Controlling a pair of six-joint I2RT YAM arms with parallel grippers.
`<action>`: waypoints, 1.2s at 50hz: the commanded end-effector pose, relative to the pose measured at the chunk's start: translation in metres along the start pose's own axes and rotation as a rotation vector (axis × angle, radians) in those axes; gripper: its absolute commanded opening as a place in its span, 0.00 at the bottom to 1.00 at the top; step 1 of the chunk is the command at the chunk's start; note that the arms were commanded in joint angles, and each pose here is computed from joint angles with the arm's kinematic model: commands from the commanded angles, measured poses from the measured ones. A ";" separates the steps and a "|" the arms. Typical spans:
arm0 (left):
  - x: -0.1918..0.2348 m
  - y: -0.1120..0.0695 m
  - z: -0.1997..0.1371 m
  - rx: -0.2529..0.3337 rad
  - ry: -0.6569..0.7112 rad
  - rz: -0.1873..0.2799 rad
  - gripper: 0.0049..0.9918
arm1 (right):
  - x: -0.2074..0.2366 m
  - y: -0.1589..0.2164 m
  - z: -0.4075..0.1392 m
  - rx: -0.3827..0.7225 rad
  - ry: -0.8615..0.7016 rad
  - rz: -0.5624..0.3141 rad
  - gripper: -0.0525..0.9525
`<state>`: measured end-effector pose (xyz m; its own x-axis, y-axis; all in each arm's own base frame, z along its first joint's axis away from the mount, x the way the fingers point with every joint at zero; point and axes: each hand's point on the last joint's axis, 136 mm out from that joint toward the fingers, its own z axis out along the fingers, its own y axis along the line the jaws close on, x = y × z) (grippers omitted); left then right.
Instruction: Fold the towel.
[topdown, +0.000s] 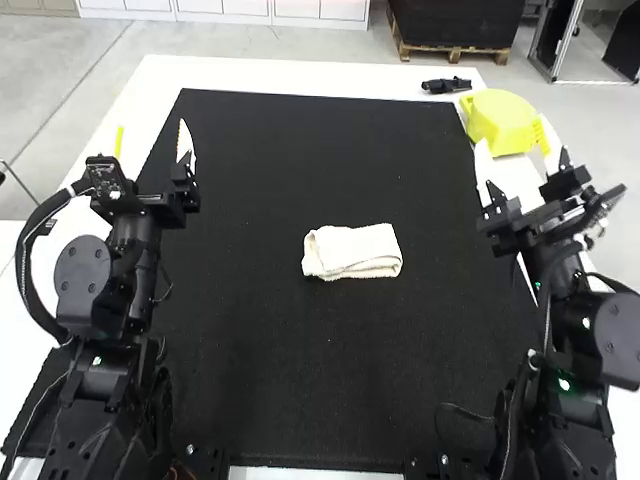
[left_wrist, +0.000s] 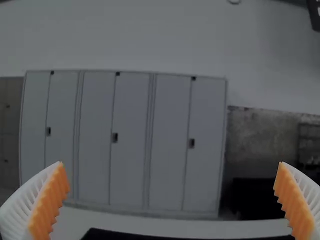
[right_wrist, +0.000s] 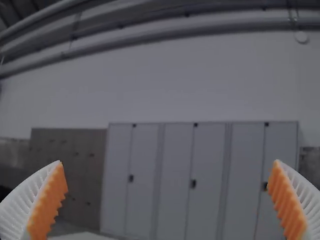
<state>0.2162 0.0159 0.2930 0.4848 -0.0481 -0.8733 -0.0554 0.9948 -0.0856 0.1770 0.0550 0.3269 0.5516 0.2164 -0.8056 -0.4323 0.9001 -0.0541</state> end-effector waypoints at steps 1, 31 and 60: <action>0.000 0.004 -0.001 -0.023 -0.004 -0.006 0.97 | -0.001 -0.021 -0.003 0.115 -0.014 -0.074 0.97; 0.096 0.009 -0.020 -0.031 0.399 0.065 0.97 | 0.098 -0.073 -0.036 0.382 0.379 0.024 0.97; 0.118 0.010 -0.031 -0.030 0.495 0.078 0.97 | 0.162 -0.084 -0.083 0.440 0.727 -0.103 0.97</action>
<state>0.2462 0.0185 0.1729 -0.0044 -0.0355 -0.9994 -0.1072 0.9936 -0.0349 0.2442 -0.0055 0.1599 -0.0672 0.0987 -0.9929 -0.0599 0.9929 0.1027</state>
